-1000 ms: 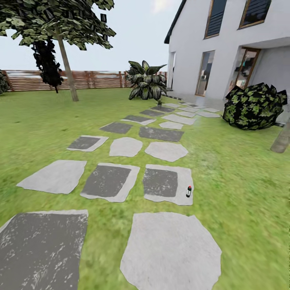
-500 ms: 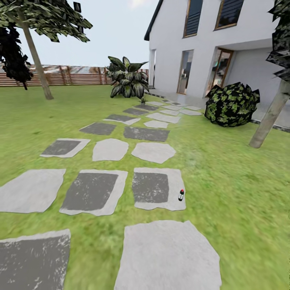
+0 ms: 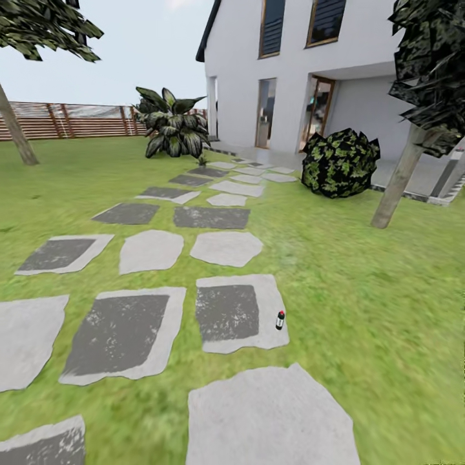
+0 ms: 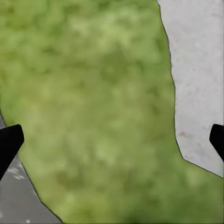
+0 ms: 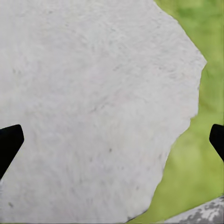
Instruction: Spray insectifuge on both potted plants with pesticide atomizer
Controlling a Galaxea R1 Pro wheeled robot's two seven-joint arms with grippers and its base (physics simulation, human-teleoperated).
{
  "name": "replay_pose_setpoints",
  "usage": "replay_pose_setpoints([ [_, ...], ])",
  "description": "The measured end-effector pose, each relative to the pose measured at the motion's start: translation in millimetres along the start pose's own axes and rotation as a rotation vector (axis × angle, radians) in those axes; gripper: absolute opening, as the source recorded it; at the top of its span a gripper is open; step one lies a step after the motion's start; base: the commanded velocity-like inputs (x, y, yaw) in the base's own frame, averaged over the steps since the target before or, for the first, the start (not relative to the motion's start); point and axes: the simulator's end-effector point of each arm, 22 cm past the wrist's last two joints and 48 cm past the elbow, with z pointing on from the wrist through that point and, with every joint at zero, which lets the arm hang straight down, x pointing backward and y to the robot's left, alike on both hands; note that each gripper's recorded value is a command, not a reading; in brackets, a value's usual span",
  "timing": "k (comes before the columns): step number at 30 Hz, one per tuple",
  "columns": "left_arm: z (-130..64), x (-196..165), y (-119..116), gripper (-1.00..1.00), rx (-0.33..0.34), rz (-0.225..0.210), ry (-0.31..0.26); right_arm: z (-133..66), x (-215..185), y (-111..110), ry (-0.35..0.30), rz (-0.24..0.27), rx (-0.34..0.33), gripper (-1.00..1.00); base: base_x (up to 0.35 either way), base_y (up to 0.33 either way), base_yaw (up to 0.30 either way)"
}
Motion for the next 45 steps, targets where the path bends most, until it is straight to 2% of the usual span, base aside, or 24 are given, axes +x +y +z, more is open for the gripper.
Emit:
replay_pose_setpoints([
  [45, 0.0, -0.2, -0.3, 1.00, 0.000, 0.000, 0.000, 0.0, 0.0, -0.3, 0.000, 0.002, 0.001, 1.00, 0.263, 0.224, -0.273],
])
